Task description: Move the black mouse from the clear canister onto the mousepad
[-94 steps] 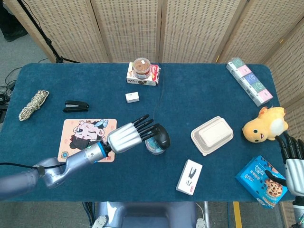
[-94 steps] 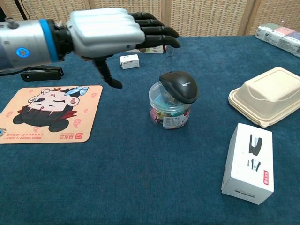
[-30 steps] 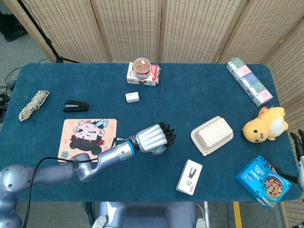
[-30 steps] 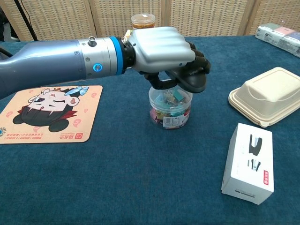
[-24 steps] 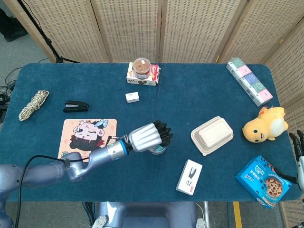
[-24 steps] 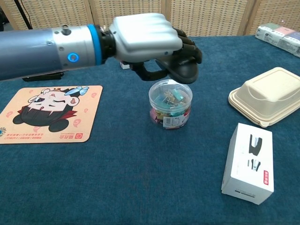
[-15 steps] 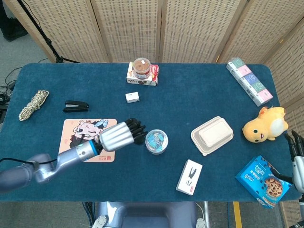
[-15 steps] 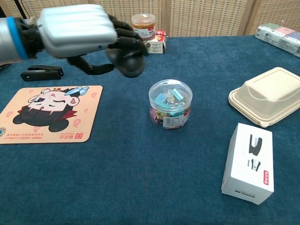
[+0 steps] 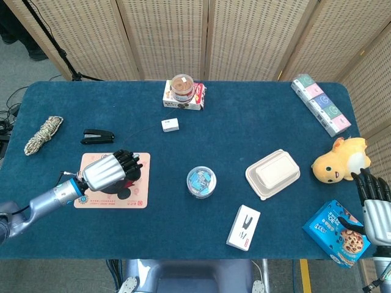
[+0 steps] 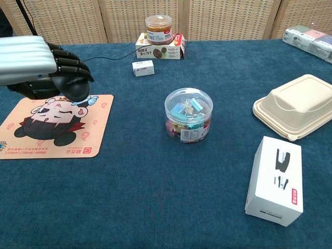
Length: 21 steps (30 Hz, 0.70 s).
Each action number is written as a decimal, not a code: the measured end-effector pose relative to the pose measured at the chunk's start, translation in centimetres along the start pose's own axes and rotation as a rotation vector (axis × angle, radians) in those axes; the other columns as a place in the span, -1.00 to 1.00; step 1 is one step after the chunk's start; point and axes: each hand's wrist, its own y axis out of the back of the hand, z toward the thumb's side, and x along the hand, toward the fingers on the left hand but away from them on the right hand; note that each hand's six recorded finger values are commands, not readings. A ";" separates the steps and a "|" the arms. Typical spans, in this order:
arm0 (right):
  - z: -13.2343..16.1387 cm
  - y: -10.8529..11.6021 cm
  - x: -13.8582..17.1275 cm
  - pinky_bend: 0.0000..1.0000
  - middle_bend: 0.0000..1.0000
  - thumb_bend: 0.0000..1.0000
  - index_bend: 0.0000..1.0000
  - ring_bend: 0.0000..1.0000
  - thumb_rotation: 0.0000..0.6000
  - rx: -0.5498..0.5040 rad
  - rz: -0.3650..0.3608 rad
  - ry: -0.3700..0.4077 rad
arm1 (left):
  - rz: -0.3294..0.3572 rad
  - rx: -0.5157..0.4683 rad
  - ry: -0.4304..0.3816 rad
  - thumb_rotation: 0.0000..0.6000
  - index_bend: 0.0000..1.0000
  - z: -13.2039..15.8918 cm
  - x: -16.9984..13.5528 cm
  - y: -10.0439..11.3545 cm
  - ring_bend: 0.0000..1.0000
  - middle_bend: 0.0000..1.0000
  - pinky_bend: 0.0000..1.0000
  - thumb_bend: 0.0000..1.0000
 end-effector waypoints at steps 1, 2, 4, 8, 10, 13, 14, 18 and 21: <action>0.0 -0.1 0.0 -1.00 -1.00 -1.00 -1.00 -1.00 1.00 0.001 0.002 0.000 | -0.007 0.000 0.000 1.00 -0.39 -0.1 -0.4 -0.5 -0.33 -0.39 -0.26 0.01; 0.0 -0.1 0.0 -1.00 -1.00 -1.00 -1.00 -1.00 1.00 0.002 0.003 -0.001 | -0.016 -0.001 0.001 1.00 -0.39 -0.2 -0.8 -1.2 -0.33 -0.39 -0.26 0.01; 0.0 -0.2 -0.1 -1.00 -1.00 -1.00 -1.00 -1.00 1.00 0.003 0.005 -0.002 | -0.028 -0.005 -0.001 1.00 -0.39 -0.2 -1.5 -2.0 -0.33 -0.39 -0.26 0.01; 0.0 -0.2 -0.1 -1.00 -1.00 -1.00 -1.00 -1.00 1.00 0.006 0.004 -0.005 | -0.063 0.000 -0.012 1.00 -0.39 0.0 -2.9 -3.9 -0.33 -0.39 -0.26 0.01; 0.0 -0.3 -0.1 -1.00 -1.00 -1.00 -1.00 -1.00 1.00 0.006 0.006 -0.005 | -0.079 0.003 -0.016 1.00 -0.39 0.1 -3.5 -4.6 -0.33 -0.39 -0.26 0.00; 0.1 -0.4 -0.1 -1.00 -1.00 -1.00 -1.00 -1.00 1.00 0.008 0.010 -0.003 | -0.103 -0.011 -0.019 1.00 -0.39 0.7 -4.1 -5.6 -0.33 -0.39 -0.26 0.01; 0.1 -0.4 -0.1 -1.00 -1.00 -1.00 -1.00 -1.00 1.00 0.008 0.011 -0.002 | -0.108 -0.016 -0.020 1.00 -0.39 0.8 -4.2 -5.9 -0.34 -0.39 -0.26 0.01; 0.1 -0.5 -0.1 -1.00 -1.00 -1.00 -1.00 -1.00 1.00 0.008 0.014 -0.004 | -0.107 -0.043 -0.028 1.00 -0.39 1.8 -4.0 -6.4 -0.34 -0.39 -0.26 0.00; 0.1 -0.4 -0.1 -1.00 -1.00 -1.00 -1.00 -1.00 1.00 0.008 0.013 -0.005 | -0.097 -0.045 -0.035 1.00 -0.39 2.2 -3.7 -6.4 -0.35 -0.40 -0.26 0.00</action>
